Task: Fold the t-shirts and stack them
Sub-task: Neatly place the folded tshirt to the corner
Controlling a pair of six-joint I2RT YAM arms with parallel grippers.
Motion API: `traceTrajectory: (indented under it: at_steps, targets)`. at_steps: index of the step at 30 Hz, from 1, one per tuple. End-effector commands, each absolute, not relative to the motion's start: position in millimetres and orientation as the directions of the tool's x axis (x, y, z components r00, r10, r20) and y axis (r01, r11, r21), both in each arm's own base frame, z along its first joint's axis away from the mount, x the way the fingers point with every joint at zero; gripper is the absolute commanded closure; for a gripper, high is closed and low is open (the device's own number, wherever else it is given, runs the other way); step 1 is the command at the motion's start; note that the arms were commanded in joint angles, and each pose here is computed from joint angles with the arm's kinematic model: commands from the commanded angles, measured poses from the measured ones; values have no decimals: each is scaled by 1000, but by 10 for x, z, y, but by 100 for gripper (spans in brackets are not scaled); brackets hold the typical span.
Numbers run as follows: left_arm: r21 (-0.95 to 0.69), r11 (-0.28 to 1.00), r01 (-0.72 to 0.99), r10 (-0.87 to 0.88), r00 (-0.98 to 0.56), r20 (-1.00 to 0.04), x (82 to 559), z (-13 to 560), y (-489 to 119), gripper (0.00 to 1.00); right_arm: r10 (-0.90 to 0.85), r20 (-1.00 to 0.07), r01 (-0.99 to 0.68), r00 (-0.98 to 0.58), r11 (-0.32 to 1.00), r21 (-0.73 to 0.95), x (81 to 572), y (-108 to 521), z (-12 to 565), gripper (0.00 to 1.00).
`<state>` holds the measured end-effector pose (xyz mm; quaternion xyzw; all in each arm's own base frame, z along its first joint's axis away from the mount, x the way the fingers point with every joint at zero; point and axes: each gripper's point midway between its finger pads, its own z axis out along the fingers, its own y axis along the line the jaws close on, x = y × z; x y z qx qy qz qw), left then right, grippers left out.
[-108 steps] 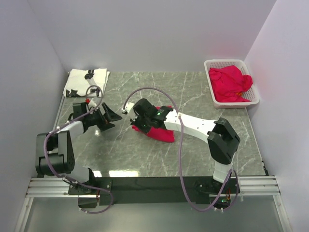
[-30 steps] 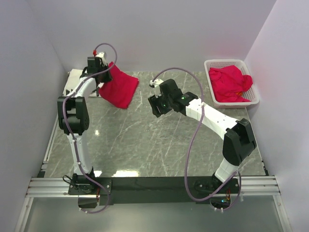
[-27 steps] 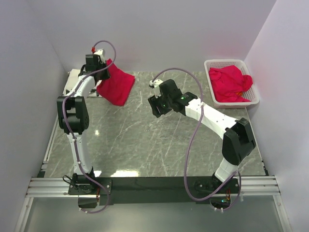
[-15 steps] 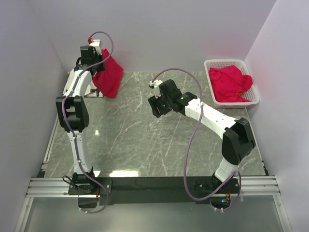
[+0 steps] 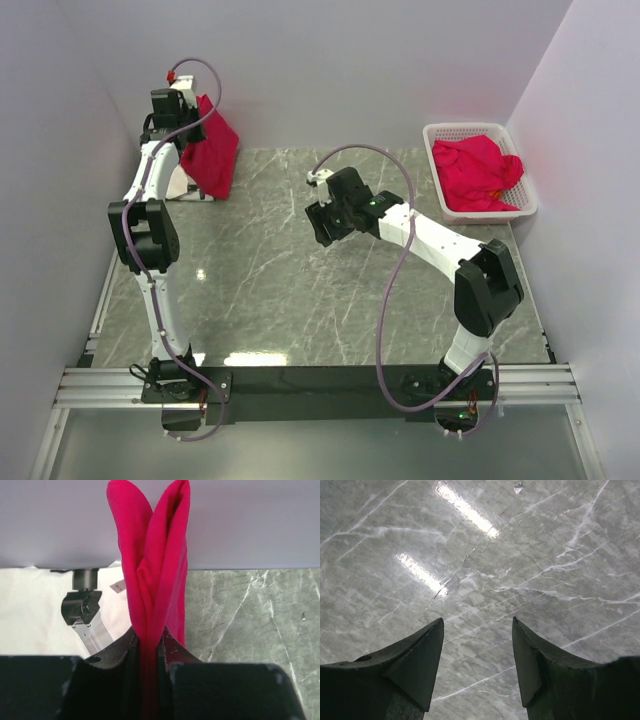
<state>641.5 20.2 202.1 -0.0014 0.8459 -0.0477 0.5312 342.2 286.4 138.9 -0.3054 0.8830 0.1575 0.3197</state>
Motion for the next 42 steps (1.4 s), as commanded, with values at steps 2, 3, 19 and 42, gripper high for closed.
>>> traceTrajectory:
  at_steps: [2, 3, 19, 42]
  targets:
    - [-95, 991, 92, -64, -290, -955, 6482, 2722, 188, 99, -430, -680, -644, -594, 761, 81, 3505, 2907, 1469, 36]
    - [-101, 989, 104, -68, -286, -956, 6474, 2755, 155, 99, -431, -677, -644, -596, 760, 83, 3498, 2911, 1465, 36]
    - [-128, 988, 91, -99, -271, -957, 6408, 2938, 341, 99, -431, -669, -646, -605, 757, 96, 3504, 2940, 1428, 37]
    - [10, 994, 110, 48, -345, -937, 6633, 2101, 867, 99, -450, -630, -650, -633, 751, 116, 3504, 2994, 1266, 38]
